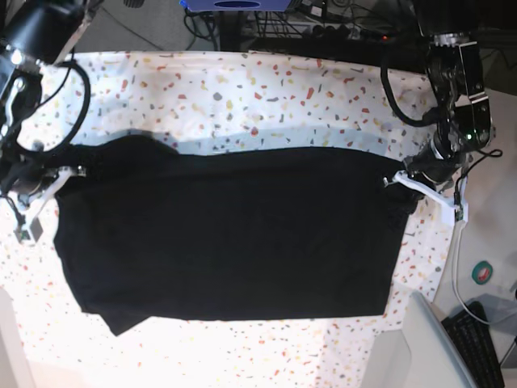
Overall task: Layout the t-shirt on the table in an organized manner, then fold the t-shirt properly
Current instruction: 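Drag the shirt edge with both grippers to square the body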
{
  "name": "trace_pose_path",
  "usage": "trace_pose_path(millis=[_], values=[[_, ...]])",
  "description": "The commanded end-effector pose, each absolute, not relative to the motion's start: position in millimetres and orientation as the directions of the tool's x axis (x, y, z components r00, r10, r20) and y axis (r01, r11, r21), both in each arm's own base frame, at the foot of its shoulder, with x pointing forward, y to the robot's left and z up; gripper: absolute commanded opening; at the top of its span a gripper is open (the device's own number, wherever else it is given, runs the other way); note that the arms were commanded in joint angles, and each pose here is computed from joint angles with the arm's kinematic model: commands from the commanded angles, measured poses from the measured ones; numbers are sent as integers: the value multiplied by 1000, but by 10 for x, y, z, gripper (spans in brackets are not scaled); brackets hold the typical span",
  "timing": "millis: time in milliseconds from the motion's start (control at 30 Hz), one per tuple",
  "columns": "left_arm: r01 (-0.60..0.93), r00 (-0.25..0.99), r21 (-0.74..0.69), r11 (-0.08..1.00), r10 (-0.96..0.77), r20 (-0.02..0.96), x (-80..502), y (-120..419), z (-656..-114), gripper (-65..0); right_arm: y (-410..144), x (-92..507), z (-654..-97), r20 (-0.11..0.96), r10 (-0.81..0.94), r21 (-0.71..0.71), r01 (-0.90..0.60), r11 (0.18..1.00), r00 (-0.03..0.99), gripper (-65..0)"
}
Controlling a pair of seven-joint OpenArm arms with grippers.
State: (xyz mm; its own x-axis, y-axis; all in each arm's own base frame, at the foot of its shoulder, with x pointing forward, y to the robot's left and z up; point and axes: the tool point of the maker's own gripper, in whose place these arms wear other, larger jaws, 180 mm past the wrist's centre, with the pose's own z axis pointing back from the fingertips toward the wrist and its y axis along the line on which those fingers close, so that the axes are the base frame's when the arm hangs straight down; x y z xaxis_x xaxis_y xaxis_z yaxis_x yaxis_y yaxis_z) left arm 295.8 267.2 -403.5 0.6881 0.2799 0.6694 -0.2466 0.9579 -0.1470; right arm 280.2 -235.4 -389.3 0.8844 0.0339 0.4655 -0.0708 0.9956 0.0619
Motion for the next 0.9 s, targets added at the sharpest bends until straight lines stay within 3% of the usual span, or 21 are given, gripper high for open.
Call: trace_pose_path(millis=[0,133,367,867], values=[[-264,663,-156,952,296,688,3046,2720,-3970,-650,-2366,2977,-3780,507,54,53,-93,994,861,-650],[-350,653,-193,916,387,651,3012,2861,-4134,-650,-2296,3200,-3851,521,66,80,-126,989,851,-650],[-403,652,-243,882,463,600,3120,2865,-4329,-650,-2450,3496,-4028,526,-44,145,-39,989,849,-650],[-499,611,-327,802,593,523,3296,2920,-4528,-650,-2241,3733,-4302,555,-14,174,-100,980,832,-650]])
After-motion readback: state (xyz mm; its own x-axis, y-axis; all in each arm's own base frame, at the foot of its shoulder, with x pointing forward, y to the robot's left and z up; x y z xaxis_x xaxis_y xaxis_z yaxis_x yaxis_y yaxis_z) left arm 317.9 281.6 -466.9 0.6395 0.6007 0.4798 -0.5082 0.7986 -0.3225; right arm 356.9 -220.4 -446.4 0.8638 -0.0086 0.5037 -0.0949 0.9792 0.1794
